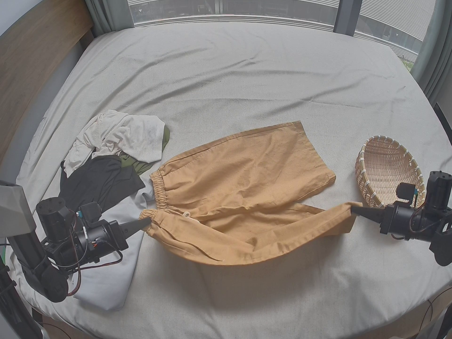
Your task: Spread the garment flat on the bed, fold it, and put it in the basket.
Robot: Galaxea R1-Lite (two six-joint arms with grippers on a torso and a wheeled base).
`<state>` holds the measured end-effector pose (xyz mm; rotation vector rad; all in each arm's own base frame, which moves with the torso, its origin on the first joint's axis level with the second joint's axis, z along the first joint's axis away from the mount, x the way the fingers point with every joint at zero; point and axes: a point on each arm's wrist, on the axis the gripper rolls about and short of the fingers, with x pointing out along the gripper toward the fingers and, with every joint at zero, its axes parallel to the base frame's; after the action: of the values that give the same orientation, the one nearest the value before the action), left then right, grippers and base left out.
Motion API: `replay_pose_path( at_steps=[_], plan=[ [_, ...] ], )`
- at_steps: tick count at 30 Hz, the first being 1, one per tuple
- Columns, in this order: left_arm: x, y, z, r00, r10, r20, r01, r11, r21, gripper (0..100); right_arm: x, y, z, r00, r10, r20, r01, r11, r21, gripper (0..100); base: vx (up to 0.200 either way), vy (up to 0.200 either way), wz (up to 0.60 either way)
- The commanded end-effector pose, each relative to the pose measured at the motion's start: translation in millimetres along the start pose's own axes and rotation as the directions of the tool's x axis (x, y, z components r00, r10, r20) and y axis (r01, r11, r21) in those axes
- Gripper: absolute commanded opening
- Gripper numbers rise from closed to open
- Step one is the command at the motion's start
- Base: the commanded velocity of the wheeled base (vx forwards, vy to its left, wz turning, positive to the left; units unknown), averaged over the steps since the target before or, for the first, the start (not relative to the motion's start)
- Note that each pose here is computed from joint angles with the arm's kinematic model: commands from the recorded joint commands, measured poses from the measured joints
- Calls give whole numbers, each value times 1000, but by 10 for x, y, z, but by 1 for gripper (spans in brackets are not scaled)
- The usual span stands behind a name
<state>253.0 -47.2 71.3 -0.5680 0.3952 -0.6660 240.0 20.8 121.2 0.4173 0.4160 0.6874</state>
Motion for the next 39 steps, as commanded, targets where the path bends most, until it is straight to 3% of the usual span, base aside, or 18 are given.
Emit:
replay_pose_path(
  at_steps=[1, 12, 32, 39],
  plan=[
    [-1, -3, 41, 1000, -1, 17, 1, 1000, 5, 0, 64, -8, 250, 998, 14, 66, -12, 1000, -26, 0, 0, 0, 0],
    [20, -11, 103, 998, 27, 62, -28, 999, 16, 0, 221, -112, 591, 990, 25, 140, -21, 999, -31, 0, 0, 0, 0],
    [70, -16, 190, 995, 13, 95, -5, 997, -75, 0, 616, -278, 1119, 981, 59, 186, -43, 995, -85, 0, 0, 0, 0],
    [160, 30, 250, 989, 46, 138, -33, 995, -91, 0, 681, -268, 1336, 981, 57, 186, -42, 996, -84, 0, 0, 0, 0]
  ],
)
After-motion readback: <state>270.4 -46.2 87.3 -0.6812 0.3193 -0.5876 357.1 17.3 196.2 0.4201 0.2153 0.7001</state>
